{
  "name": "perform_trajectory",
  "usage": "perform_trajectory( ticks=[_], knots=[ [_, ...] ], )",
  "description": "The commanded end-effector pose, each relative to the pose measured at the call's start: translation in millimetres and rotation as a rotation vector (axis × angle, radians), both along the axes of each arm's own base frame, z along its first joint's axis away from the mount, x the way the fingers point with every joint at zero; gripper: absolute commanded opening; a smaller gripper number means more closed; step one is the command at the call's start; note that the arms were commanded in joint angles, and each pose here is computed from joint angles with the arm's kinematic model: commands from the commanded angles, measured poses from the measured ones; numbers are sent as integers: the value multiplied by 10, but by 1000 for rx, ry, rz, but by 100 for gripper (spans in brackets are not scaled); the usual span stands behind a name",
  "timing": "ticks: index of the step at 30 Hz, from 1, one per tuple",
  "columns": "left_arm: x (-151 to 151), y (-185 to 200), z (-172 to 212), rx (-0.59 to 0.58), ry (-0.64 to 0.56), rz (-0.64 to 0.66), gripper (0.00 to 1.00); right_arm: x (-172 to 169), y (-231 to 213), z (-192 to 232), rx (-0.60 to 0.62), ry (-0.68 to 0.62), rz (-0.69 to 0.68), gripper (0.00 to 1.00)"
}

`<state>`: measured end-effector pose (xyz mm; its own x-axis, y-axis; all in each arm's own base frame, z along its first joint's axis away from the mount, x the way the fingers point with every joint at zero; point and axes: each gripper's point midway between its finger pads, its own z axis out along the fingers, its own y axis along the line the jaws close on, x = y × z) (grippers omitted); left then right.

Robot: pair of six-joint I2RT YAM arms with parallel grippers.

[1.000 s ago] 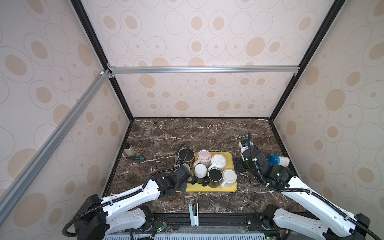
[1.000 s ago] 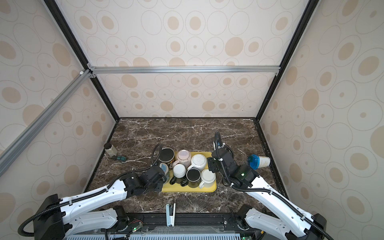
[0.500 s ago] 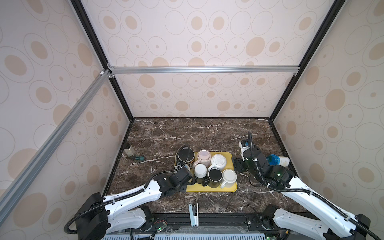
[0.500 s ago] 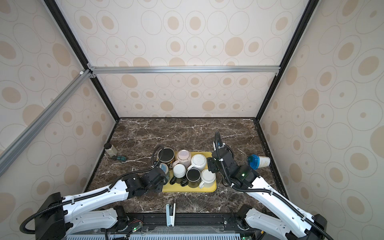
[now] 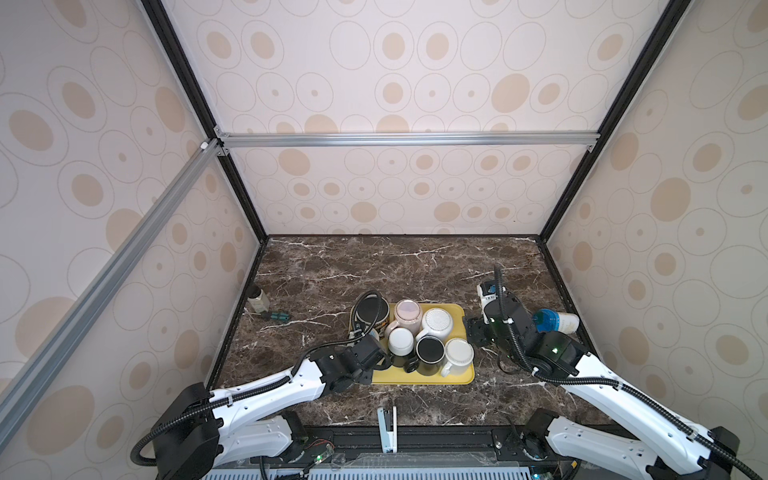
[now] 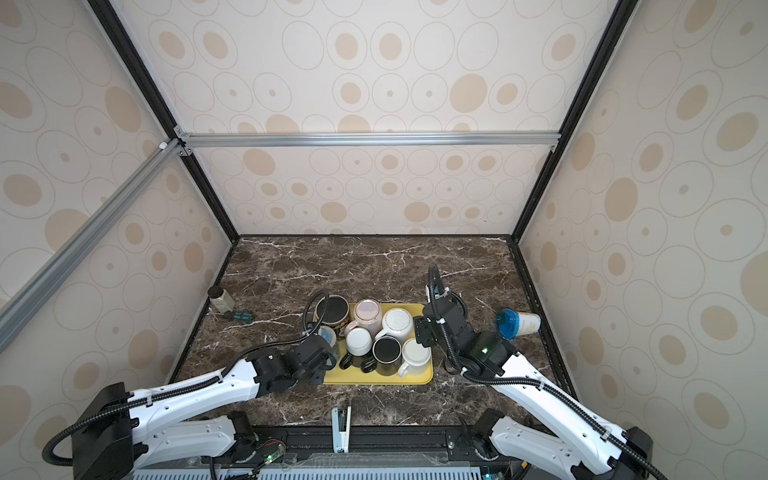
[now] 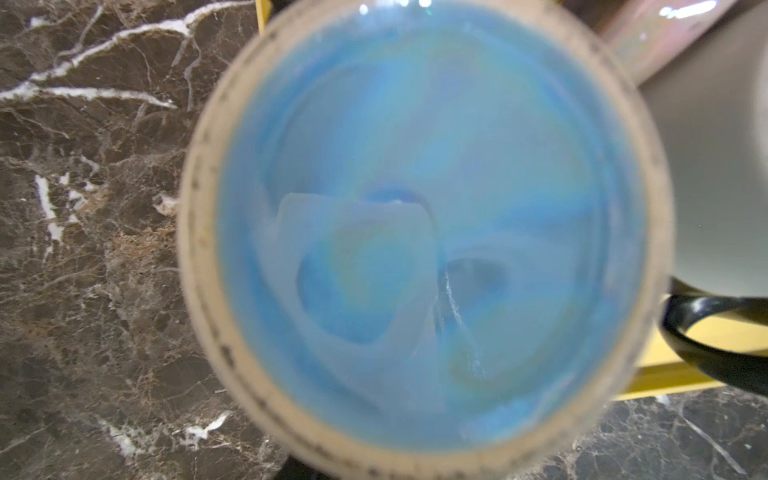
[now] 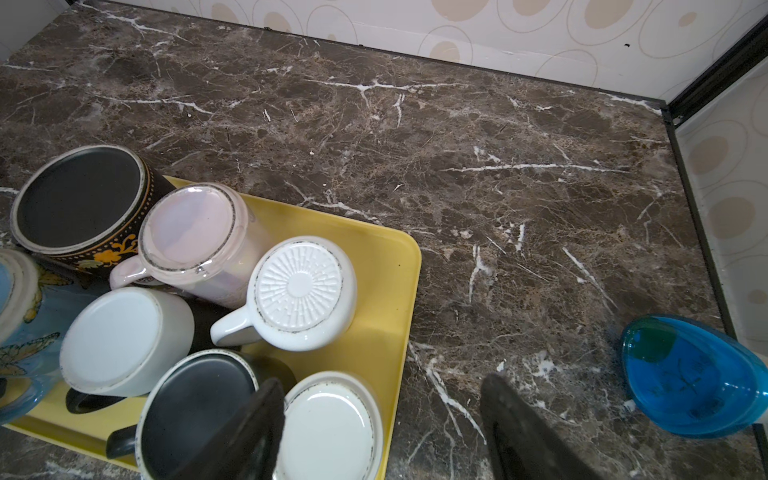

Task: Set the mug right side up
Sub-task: 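Lower the left gripper onto the light-blue mug's handle and close it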

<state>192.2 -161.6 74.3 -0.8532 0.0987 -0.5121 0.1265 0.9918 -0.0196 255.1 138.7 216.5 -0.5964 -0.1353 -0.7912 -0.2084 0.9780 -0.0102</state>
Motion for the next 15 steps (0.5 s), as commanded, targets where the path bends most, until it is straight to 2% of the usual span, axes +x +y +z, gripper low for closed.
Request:
perform_trajectory(
  ticks=[1,3,5,6,7,15],
  knots=[
    [7,66,62,-4,-36,32,24,-37,30,-36,17,9,3,76],
    [10,62,79,-7,-42,29,19,-43,46,-46,21,14,5,75],
    [18,58,104,-10,-49,28,10,-53,62,-42,26,15,10,75],
    [20,46,121,-16,-54,24,2,-55,70,-41,27,15,12,74],
    [19,33,135,-23,-59,18,0,-60,79,-40,29,15,15,75],
    [-51,-100,400,-57,-102,-51,0,-87,167,-8,29,20,39,74]
  ],
)
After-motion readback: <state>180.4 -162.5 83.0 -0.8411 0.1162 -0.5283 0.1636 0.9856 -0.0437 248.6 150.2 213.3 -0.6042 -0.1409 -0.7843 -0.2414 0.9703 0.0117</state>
